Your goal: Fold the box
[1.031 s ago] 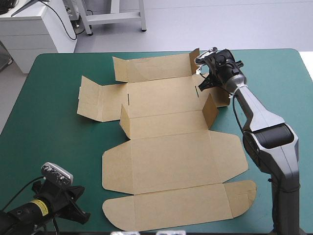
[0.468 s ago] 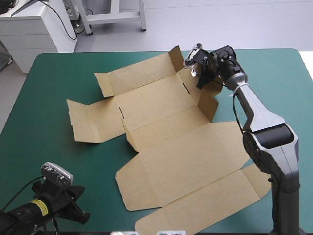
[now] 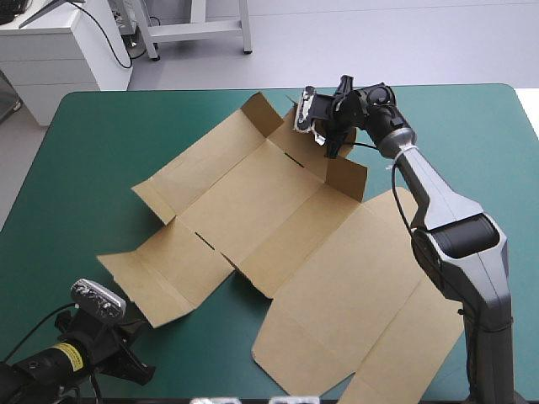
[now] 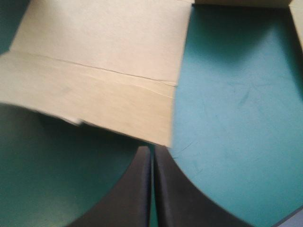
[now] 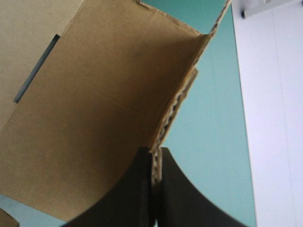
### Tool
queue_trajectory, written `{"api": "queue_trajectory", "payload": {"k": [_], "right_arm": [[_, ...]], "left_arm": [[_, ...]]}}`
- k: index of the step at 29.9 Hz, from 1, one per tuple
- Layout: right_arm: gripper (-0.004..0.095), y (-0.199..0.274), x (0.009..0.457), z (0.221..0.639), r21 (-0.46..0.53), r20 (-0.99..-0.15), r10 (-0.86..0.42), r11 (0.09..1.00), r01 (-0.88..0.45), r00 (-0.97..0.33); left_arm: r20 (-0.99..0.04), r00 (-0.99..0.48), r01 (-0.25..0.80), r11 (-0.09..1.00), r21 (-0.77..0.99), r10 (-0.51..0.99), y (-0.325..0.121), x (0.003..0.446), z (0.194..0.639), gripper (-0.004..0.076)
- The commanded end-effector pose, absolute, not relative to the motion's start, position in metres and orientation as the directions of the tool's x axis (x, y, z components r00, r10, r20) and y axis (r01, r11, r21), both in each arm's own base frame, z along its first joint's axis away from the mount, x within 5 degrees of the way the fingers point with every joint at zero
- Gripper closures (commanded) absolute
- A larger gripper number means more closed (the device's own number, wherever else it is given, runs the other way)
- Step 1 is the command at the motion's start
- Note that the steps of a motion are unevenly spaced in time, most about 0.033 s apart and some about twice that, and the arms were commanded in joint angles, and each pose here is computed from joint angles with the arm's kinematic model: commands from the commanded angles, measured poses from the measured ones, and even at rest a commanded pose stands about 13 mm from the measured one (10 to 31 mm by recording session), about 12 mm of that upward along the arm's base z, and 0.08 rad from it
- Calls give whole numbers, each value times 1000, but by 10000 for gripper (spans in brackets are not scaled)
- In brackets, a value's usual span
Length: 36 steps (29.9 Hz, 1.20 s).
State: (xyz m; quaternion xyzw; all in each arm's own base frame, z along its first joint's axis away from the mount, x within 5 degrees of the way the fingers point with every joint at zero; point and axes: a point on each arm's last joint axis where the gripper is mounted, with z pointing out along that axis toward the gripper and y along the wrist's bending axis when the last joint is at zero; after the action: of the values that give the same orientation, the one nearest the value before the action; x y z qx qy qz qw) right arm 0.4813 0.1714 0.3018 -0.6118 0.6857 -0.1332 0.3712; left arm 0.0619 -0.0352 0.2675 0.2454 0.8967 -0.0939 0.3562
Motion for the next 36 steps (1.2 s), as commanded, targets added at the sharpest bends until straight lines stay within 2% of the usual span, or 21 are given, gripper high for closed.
{"api": "queue_trajectory", "payload": {"k": [1, 3, 8, 10, 15, 22, 26, 30, 36], "right_arm": [[928, 184, 473, 357, -794, -379, -903, 205, -572, 203], [928, 196, 470, 361, -821, -380, -887, 194, -536, 261], [929, 222, 458, 361, -849, -314, -877, 87, -522, 364], [929, 224, 457, 361, -842, -332, -873, 104, -530, 356], [929, 223, 457, 359, -842, -297, -882, 62, -536, 366], [929, 219, 452, 350, -785, -277, -896, 3, -620, 346], [929, 220, 447, 357, -779, -306, -885, 21, -627, 351], [929, 220, 439, 359, -756, -288, -876, -41, -653, 388], [929, 231, 433, 361, -755, -324, -830, -63, -652, 455]], "left_arm": [[-732, -593, 503, 864, -11, 335, -38, 66, 278, 723], [-732, -593, 503, 864, -11, 335, -38, 66, 278, 723], [-732, -593, 503, 864, -11, 335, -38, 66, 278, 723], [-732, -593, 503, 864, -11, 335, -38, 66, 278, 723], [-732, -592, 502, 865, -8, 337, -38, 66, 278, 723], [-732, -592, 502, 865, -8, 337, -38, 66, 278, 723], [-732, -592, 502, 865, -8, 337, -38, 66, 278, 723], [-732, -592, 502, 865, -8, 337, -38, 66, 278, 723], [-732, -592, 502, 865, -8, 337, -38, 66, 278, 723]]}}
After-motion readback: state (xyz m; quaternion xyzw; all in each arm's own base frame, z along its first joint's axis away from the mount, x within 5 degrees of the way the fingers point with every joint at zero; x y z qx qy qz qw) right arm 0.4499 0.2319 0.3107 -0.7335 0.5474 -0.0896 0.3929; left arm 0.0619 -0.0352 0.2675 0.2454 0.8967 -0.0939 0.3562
